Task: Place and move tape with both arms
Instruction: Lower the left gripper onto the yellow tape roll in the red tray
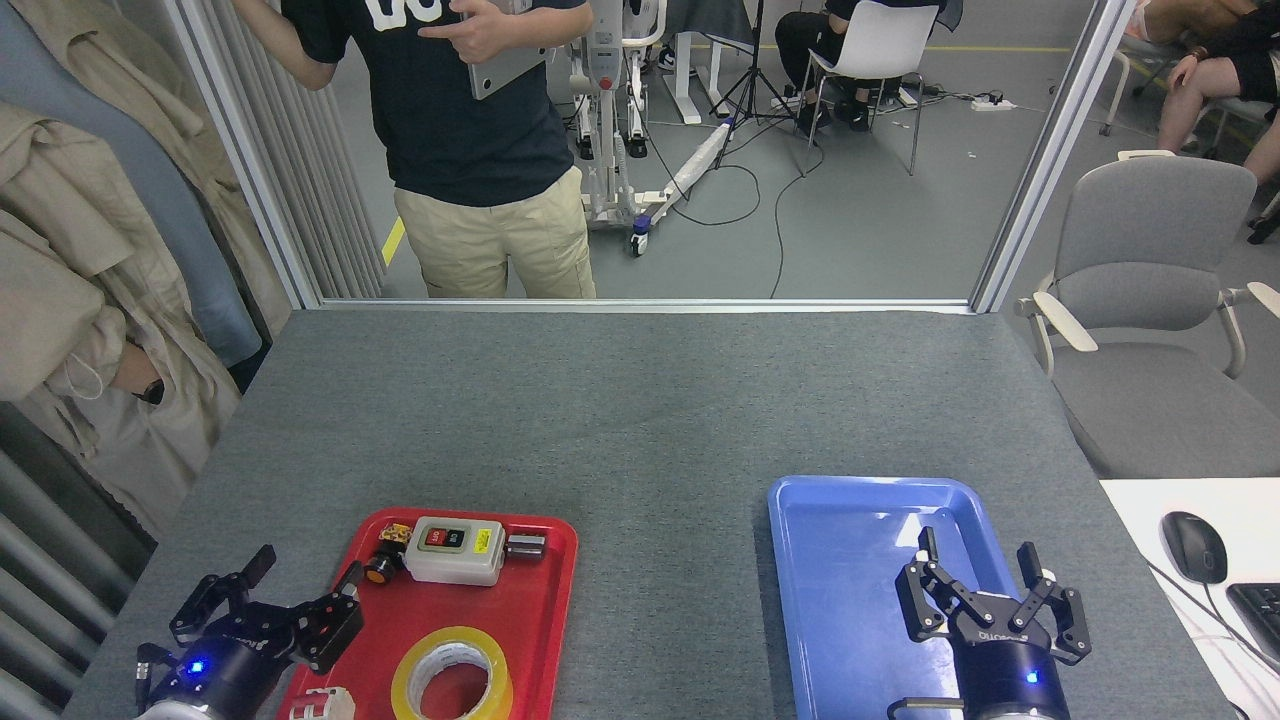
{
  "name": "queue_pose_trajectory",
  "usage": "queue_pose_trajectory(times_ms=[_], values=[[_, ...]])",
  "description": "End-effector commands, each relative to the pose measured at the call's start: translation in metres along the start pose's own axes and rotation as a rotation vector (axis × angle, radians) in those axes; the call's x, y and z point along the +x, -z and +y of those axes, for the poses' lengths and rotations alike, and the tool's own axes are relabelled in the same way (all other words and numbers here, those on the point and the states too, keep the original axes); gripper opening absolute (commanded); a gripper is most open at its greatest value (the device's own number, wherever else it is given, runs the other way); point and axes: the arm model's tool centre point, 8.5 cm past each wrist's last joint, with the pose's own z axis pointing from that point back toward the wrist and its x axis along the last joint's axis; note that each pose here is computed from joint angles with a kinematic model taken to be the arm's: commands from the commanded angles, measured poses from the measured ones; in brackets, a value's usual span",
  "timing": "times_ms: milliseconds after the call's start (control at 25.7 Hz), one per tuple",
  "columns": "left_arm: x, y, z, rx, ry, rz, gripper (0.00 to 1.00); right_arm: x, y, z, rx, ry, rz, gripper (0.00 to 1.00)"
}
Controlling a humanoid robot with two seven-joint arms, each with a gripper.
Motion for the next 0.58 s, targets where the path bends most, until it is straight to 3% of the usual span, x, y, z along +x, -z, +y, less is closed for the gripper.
queue_pose_trajectory(times_ms=[0,117,273,390,545], values=[[-0.005,0.001,-0.006,-0.217,0.045,-0.038,1.00,0.011,-0.003,0.007,0.020,0.016,-0.026,1.00],[0.006,0.000,-0.007,-0.428,0.161,-0.221,1.00,0.027,-0.003,0.011,0.033,0.030,-0.072,1.00],[0.018,0.012,0.028,-0.365,0.291,-0.430,1.00,0.027,-0.006,0.014,0.040,0.031,-0.075,1.00],[0.018,0.017,0.039,-0.329,0.267,-0.461,1.00,0.028,-0.006,0.013,0.041,0.040,-0.086,1.00],[0.020,0.028,0.022,-0.353,0.135,-0.507,1.00,0.032,-0.007,0.012,0.033,0.044,-0.137,1.00]])
